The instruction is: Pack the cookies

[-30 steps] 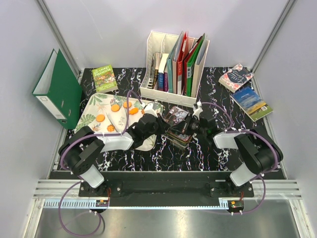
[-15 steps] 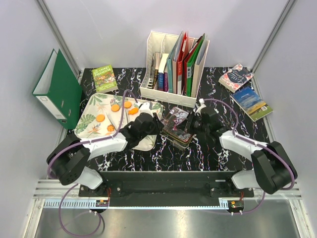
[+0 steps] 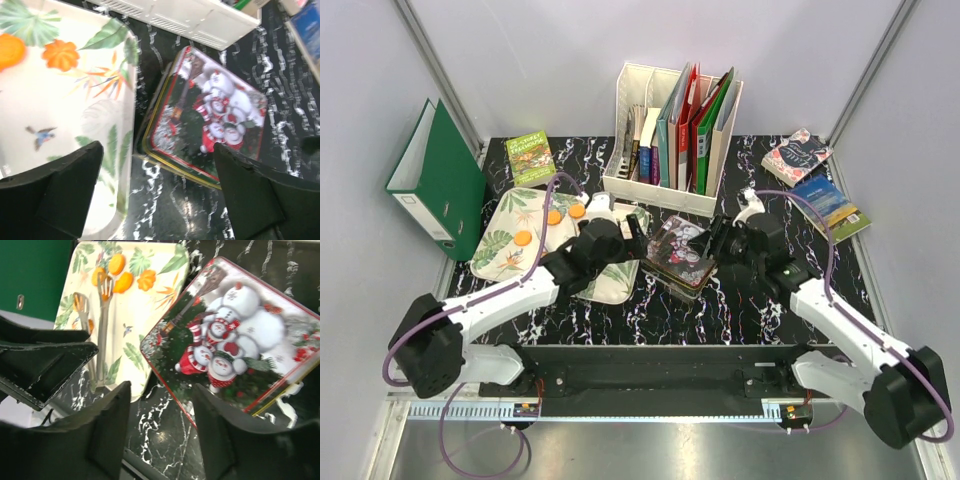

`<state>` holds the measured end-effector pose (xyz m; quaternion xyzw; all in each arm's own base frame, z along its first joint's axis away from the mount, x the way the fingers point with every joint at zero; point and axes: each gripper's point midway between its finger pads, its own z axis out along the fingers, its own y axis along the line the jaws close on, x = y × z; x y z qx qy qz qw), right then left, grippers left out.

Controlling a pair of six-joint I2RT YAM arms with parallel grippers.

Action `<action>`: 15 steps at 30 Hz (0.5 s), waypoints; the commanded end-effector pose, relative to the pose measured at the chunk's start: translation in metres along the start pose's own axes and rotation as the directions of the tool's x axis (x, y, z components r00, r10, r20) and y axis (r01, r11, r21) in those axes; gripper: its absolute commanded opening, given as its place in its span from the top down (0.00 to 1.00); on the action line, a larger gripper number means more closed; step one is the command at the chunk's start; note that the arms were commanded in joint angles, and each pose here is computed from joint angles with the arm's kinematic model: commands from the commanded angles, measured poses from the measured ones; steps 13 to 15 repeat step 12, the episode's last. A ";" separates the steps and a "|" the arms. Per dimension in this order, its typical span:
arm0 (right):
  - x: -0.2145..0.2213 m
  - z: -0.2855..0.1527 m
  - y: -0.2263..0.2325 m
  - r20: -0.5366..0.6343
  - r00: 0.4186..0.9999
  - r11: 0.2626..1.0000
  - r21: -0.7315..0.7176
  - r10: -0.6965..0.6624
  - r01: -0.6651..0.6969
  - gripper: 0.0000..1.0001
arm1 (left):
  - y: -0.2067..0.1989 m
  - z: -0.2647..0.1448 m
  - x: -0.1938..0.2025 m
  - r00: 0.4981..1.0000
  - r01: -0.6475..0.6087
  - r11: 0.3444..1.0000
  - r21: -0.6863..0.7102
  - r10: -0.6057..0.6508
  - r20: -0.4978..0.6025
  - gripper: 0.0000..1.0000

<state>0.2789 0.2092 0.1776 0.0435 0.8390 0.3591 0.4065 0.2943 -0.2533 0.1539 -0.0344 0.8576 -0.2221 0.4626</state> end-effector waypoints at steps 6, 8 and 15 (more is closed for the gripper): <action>-0.015 -0.036 -0.019 0.100 0.987 0.986 0.121 -0.129 0.116 0.27 | 0.039 -0.017 0.009 0.999 -0.021 0.983 -0.185 0.012 -0.052 0.01; -0.018 -0.042 -0.017 0.118 0.982 0.984 0.117 -0.146 0.132 0.26 | 0.041 -0.019 0.008 0.999 -0.020 0.983 -0.185 0.012 -0.043 0.01; -0.027 -0.051 -0.017 0.156 0.973 0.979 0.141 -0.171 0.150 0.23 | 0.042 -0.024 0.006 0.999 -0.022 0.984 -0.179 0.016 -0.034 0.01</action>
